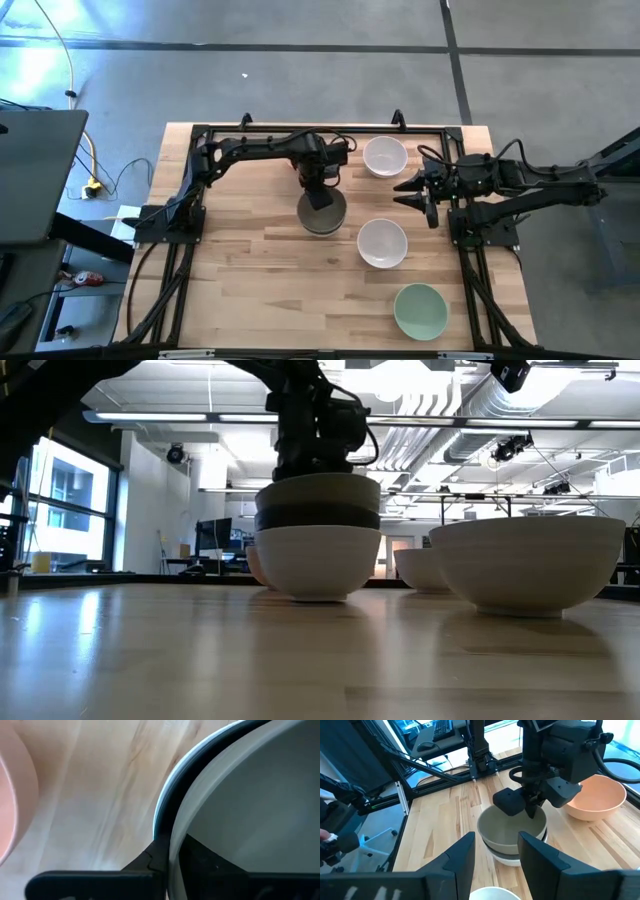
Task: Nest bowls inside each other
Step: Stack the gray bowl on the black bowl
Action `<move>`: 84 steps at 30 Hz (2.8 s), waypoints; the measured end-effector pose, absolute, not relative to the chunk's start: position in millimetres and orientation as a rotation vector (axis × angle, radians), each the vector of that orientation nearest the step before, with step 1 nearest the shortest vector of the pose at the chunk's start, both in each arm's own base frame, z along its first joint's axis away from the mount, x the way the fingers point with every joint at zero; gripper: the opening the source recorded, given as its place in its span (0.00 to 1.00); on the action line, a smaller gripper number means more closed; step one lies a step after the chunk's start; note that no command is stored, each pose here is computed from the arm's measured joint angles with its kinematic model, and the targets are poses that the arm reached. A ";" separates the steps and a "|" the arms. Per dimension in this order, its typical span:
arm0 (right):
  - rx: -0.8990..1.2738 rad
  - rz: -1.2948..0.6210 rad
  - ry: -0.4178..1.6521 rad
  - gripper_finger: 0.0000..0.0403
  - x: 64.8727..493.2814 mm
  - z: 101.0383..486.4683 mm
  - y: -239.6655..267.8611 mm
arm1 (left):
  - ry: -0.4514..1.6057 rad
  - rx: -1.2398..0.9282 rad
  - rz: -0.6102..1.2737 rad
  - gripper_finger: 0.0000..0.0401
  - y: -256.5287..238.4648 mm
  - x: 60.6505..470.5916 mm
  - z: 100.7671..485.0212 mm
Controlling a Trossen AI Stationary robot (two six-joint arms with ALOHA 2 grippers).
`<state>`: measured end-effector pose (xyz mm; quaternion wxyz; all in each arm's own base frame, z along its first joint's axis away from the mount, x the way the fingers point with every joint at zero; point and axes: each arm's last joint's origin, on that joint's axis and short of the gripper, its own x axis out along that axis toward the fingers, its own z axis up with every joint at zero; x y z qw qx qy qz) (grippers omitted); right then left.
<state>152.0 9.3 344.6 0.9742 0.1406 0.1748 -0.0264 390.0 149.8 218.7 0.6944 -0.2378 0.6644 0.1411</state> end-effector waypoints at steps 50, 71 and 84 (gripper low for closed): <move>0.300 -0.060 0.374 0.35 151.2 342.6 9.3 | 1.460 -0.508 0.245 0.38 146.3 398.0 228.2; 0.280 -0.060 0.389 0.35 150.7 341.3 9.1 | 1.448 -0.504 0.244 0.52 137.4 399.3 234.0; 0.278 -0.059 0.389 0.35 150.7 341.3 9.2 | 1.381 -0.481 0.320 0.52 141.8 387.0 261.8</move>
